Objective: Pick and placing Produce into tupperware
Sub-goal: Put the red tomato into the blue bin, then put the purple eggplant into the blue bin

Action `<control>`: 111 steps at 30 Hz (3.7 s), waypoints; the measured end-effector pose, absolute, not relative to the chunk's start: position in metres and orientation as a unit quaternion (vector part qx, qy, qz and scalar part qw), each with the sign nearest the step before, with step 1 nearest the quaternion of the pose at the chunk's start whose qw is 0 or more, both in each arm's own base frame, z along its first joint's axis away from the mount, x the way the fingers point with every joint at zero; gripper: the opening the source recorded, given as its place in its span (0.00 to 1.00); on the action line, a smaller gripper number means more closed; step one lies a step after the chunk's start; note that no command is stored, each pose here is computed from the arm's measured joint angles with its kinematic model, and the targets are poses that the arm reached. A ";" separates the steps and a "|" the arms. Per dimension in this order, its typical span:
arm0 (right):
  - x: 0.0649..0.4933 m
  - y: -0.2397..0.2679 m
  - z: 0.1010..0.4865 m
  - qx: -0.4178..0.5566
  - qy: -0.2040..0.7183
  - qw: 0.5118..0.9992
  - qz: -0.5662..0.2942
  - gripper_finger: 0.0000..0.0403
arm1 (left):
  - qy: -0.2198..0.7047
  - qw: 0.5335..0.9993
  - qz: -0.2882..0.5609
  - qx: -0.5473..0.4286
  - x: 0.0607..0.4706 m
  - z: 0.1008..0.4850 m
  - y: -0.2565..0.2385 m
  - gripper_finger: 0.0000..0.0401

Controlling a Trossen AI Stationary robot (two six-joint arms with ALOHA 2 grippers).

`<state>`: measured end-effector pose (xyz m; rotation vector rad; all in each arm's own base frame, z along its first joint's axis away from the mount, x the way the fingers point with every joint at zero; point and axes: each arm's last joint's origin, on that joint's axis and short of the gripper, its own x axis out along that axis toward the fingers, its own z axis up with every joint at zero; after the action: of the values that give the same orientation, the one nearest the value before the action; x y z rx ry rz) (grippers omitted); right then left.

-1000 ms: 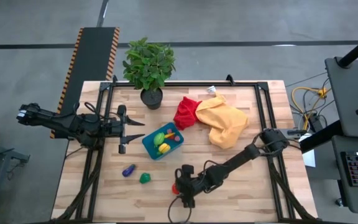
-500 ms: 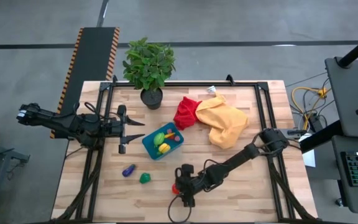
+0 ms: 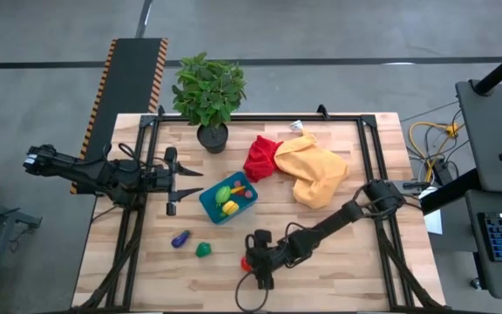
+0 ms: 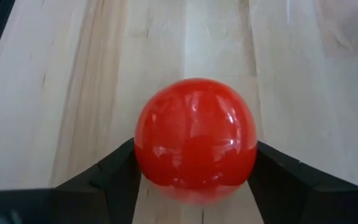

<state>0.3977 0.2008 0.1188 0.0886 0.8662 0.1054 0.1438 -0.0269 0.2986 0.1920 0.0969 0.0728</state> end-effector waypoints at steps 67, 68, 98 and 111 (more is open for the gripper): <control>0.437 0.028 0.206 0.028 0.407 0.902 -0.140 0.61 | 0.048 0.993 0.036 0.099 0.143 0.299 -0.027 0.41; 0.436 0.027 0.206 0.028 0.409 0.901 -0.140 0.61 | 0.048 0.993 0.036 0.099 0.143 0.299 -0.027 0.41; 0.426 0.027 0.187 0.042 0.451 0.882 -0.129 0.76 | 0.049 0.993 0.036 0.099 0.143 0.298 -0.027 0.41; 0.413 0.049 0.268 0.018 0.274 0.960 -0.056 0.69 | 0.049 0.993 0.036 0.099 0.143 0.298 -0.027 0.41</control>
<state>0.4127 0.0486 0.2683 0.0364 0.5564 -0.1127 0.1432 -0.0267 0.2983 0.1990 0.0974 0.0729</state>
